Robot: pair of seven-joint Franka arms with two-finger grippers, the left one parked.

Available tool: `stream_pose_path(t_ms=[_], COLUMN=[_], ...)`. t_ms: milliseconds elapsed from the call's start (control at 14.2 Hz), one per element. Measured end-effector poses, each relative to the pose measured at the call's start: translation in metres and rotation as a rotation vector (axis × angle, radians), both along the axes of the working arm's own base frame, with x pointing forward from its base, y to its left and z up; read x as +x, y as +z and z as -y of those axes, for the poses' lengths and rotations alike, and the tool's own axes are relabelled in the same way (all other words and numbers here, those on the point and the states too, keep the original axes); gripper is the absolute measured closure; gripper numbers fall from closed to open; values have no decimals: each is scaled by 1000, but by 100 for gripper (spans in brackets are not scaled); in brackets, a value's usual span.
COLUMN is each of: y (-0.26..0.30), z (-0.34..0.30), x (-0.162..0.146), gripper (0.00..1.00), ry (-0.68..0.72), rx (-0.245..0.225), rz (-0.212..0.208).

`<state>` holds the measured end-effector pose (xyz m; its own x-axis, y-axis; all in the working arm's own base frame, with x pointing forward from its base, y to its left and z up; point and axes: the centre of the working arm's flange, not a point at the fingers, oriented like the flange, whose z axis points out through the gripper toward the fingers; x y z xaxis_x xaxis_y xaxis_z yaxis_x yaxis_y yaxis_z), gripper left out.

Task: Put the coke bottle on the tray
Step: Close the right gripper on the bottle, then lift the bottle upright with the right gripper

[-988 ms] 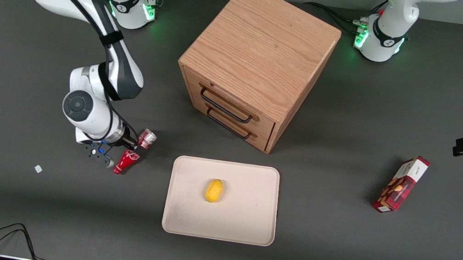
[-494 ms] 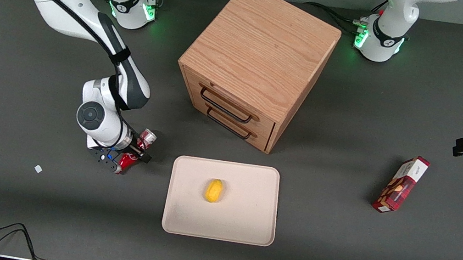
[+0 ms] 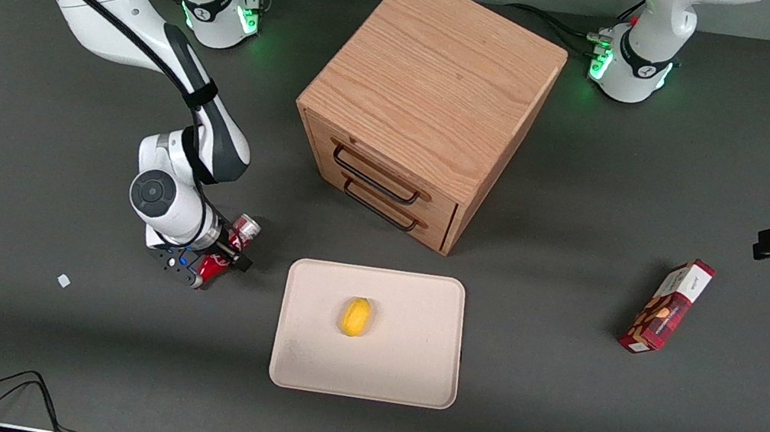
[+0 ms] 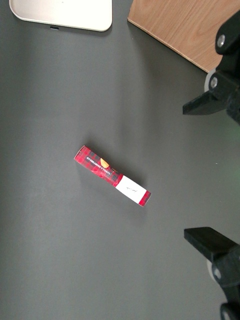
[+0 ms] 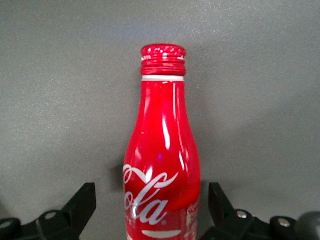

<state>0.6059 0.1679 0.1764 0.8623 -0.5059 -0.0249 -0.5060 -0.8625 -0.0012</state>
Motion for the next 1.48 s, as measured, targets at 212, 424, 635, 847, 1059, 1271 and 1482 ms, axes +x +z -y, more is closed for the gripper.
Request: stream_pose_path(t_ms=[212, 424, 635, 847, 1059, 1271, 1482], y=[0, 0, 0, 1, 8, 54, 130], z=[0, 0, 0, 0, 5, 10, 21], x=[0, 0, 0, 0, 2, 8, 6], gripper=[30, 44, 44, 44, 44, 44, 44], ry=[3, 11, 11, 12, 9, 18, 55], rx=[-3, -9, -9, -9, -22, -48, -61], rz=[1, 5, 5, 5, -11, -27, -51])
